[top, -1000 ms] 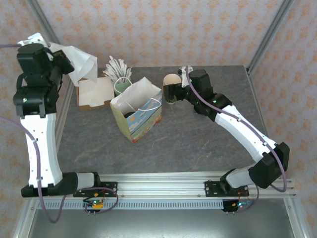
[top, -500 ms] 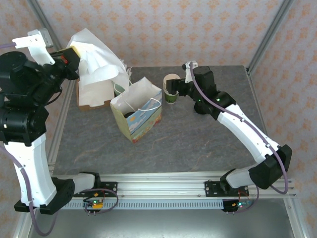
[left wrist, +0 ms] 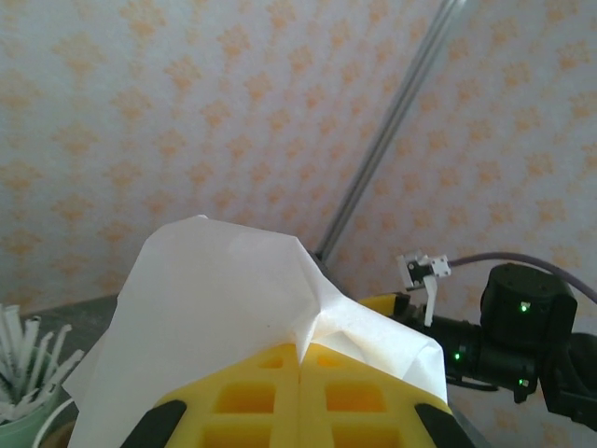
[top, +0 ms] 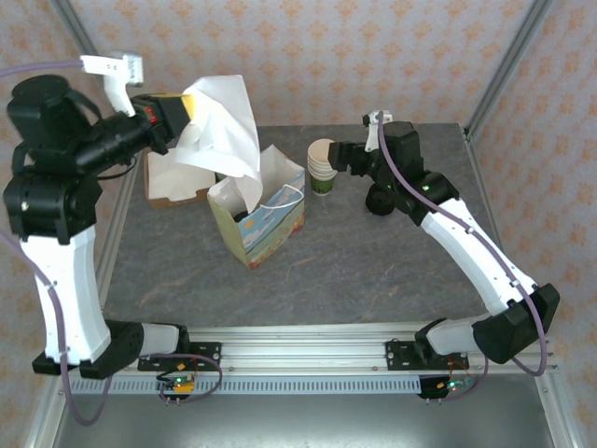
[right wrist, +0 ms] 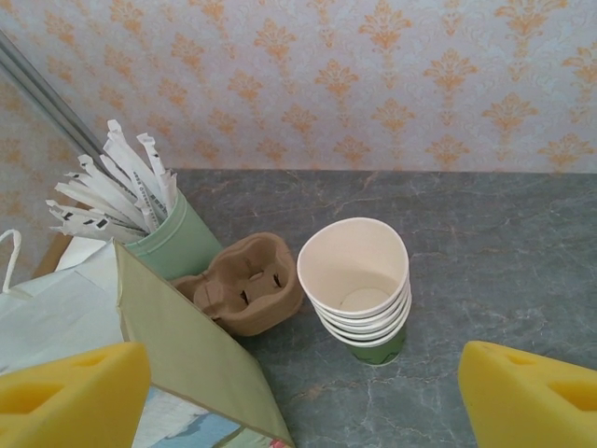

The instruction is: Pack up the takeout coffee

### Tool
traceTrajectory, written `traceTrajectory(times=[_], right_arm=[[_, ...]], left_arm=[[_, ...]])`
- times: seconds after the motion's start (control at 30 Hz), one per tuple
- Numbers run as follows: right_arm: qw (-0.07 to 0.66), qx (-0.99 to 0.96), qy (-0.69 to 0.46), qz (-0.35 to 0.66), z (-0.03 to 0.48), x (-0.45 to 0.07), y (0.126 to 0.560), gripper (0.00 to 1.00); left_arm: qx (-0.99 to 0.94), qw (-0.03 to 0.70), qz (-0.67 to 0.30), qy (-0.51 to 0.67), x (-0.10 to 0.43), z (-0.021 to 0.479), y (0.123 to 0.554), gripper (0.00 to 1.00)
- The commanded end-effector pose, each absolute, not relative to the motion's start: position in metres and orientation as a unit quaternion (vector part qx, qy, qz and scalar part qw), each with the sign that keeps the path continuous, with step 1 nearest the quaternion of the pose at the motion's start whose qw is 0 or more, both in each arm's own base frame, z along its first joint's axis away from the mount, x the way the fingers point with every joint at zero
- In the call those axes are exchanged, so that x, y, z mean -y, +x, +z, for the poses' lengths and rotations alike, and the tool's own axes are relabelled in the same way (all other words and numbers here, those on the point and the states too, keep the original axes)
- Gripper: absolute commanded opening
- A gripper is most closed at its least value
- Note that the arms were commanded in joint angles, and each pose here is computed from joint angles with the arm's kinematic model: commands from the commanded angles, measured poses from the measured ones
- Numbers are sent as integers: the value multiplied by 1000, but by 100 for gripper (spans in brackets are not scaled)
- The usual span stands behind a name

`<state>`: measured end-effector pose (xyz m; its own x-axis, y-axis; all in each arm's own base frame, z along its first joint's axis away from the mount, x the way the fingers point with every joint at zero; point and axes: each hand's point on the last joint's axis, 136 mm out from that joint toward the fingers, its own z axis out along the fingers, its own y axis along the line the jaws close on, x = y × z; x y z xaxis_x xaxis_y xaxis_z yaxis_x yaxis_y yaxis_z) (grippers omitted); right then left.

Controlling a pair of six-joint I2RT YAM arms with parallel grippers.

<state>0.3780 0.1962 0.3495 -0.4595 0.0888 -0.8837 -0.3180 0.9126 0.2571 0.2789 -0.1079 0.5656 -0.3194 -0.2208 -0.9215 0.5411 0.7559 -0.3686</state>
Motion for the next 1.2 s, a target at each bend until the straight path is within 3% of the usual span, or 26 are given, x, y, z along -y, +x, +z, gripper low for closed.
traceTrajectory(times=[0.0,0.5,0.9,1.17], right_arm=[[519,-828,-65,200,355,-192,373,87],[517,-828,-67,208,353,-192,374,87],[510,-832,-63,209,346,-192,374,87],[508,-831,-63,216,345,-195,376,87]], left_arm=[[-729,538,-380,185,133,565,264,0],[-734,485,-406,246,140,534,260,0],[-838,392,-330,186,118,437,325,0],[-875,338,-279,203,124,391,343,0]])
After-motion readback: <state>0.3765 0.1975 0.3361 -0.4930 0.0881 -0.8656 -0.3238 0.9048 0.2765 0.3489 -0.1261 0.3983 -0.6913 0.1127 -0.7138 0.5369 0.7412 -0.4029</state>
